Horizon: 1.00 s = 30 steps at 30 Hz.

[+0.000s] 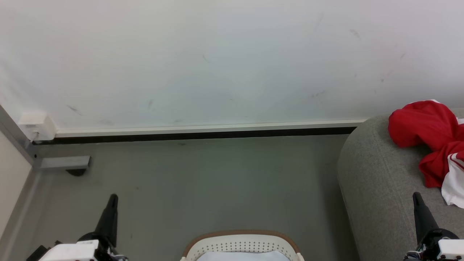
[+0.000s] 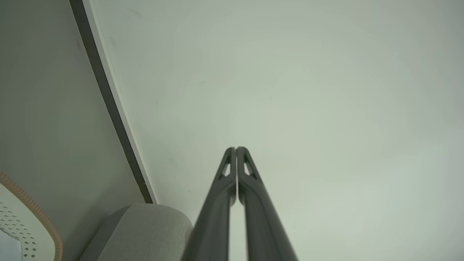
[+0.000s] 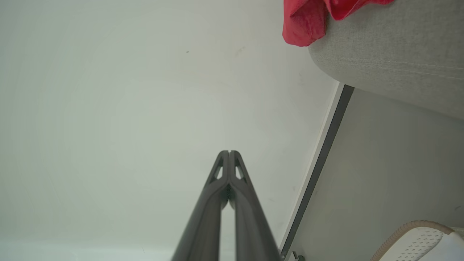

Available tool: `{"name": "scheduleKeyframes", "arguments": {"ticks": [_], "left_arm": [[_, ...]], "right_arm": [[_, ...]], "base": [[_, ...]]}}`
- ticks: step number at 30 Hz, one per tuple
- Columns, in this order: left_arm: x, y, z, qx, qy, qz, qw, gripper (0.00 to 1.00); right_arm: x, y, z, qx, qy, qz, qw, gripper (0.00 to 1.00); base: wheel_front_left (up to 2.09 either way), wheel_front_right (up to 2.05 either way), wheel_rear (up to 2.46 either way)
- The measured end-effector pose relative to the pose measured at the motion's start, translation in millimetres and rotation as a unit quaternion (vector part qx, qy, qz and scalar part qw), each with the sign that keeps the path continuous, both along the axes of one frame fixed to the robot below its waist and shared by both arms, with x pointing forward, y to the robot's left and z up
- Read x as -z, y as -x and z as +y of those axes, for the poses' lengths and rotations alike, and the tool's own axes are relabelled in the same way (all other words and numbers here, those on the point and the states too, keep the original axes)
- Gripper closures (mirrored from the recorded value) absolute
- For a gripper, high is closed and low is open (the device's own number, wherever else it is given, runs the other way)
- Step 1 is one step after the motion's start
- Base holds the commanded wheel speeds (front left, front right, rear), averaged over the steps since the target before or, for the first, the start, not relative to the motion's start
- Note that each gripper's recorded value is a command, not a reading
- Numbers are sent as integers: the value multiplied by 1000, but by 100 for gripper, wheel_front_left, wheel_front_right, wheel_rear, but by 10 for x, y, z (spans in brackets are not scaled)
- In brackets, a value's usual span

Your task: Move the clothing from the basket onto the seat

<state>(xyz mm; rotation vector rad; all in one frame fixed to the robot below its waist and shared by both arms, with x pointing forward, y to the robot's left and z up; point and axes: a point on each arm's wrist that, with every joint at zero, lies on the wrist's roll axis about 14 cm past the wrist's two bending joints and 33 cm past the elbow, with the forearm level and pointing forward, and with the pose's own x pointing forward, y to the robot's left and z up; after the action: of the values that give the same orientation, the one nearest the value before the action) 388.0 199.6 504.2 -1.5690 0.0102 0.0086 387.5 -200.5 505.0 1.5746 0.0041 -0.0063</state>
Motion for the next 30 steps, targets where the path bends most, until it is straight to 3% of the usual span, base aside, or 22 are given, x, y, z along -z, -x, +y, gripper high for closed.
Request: {"name": "scheduleKeyframes", "arguments": {"ticks": [30], "left_arm": [[0, 0, 0, 0, 0, 0, 1000, 100]], "right_arm": [[0, 0, 2, -1, 0, 0, 1000, 100]], "base": [[0, 0, 0]]}}
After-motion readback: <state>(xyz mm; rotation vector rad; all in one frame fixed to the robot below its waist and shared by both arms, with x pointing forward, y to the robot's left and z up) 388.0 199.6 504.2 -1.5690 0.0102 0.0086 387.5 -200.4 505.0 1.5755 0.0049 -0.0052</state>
